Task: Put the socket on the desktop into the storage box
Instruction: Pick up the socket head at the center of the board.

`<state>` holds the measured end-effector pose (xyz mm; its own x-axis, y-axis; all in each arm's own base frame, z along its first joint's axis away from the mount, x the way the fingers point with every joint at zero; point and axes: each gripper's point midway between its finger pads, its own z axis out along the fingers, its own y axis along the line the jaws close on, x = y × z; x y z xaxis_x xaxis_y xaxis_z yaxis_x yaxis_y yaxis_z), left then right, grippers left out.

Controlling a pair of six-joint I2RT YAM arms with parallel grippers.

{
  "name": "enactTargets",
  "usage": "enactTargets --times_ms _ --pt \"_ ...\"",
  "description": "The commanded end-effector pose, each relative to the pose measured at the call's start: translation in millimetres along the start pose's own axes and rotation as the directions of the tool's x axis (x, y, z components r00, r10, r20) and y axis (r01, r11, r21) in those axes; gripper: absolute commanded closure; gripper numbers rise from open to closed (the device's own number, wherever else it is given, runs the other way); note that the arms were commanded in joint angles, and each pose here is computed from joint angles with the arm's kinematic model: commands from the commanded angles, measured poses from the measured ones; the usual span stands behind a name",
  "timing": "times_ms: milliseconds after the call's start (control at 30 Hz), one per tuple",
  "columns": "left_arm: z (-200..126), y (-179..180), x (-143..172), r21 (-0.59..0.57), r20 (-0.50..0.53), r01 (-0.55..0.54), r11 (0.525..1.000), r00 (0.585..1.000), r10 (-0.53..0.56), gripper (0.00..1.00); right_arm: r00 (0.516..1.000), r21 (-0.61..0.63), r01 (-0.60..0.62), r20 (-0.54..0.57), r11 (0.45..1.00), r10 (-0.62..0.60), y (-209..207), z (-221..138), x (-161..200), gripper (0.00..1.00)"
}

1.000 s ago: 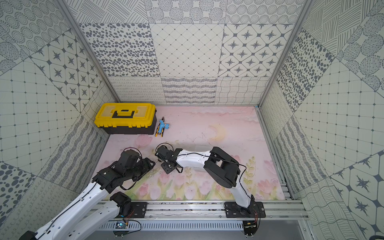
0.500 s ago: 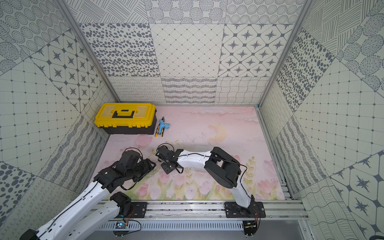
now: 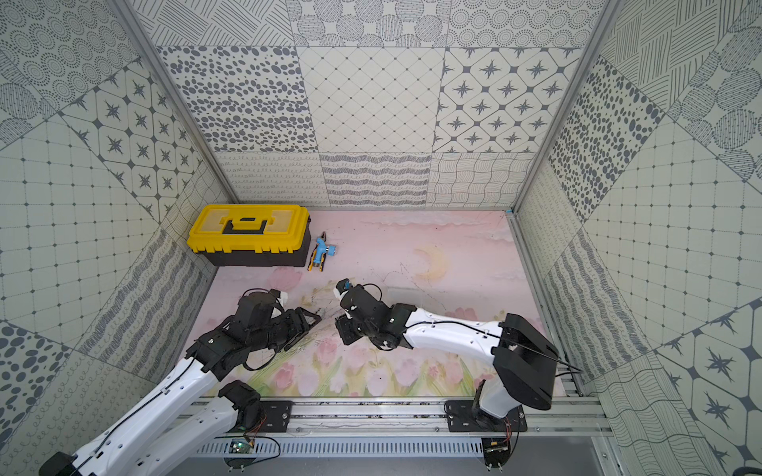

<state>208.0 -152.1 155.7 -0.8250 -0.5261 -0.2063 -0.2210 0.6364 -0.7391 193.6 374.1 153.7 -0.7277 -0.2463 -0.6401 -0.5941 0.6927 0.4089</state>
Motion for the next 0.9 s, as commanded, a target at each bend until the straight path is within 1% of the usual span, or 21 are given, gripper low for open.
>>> enactTargets --times_ms 0,100,200,300,367,467,633,733,767,867 --pt "-17 -86 3 0.35 -0.048 -0.113 0.93 0.989 0.138 0.35 0.983 -0.136 -0.128 0.112 0.982 0.144 9 -33 -19 1.0" --pt "-17 -110 10 0.418 -0.076 -0.14 0.898 0.979 0.188 0.35 0.966 -0.179 -0.189 0.144 0.966 0.215 -2 -61 -15 1.0" --pt "-8 -122 22 0.436 -0.107 -0.163 0.885 0.967 0.23 0.36 0.94 -0.197 -0.26 0.173 0.945 0.295 -20 -82 -7 1.0" --pt "2 -126 28 0.441 -0.129 -0.16 0.883 0.963 0.239 0.37 0.908 -0.189 -0.334 0.197 0.923 0.369 -39 -101 0 1.0" --pt "7 -126 29 0.44 -0.141 -0.146 0.886 0.963 0.228 0.37 0.894 -0.201 -0.351 0.219 0.915 0.391 -43 -117 1 1.0" --pt "11 -128 31 0.445 -0.158 -0.133 0.886 0.962 0.224 0.38 0.886 -0.205 -0.357 0.234 0.911 0.4 -43 -133 3 1.0" --pt "10 -126 33 0.414 -0.168 -0.108 0.904 0.967 0.193 0.42 0.882 -0.208 -0.371 0.227 0.905 0.414 -47 -143 15 1.0" --pt "1 -114 31 0.325 -0.136 -0.14 0.935 0.972 0.193 0.44 0.879 -0.224 -0.373 0.225 0.9 0.42 -49 -145 22 1.0" --pt "-2 -109 31 0.303 -0.127 -0.15 0.941 0.972 0.196 0.44 0.883 -0.212 -0.373 0.219 0.903 0.416 -53 -141 28 1.0" --pt "-9 -98 33 0.301 -0.103 -0.136 0.944 0.979 0.174 0.44 0.897 -0.203 -0.366 0.181 0.908 0.402 -53 -134 31 1.0"
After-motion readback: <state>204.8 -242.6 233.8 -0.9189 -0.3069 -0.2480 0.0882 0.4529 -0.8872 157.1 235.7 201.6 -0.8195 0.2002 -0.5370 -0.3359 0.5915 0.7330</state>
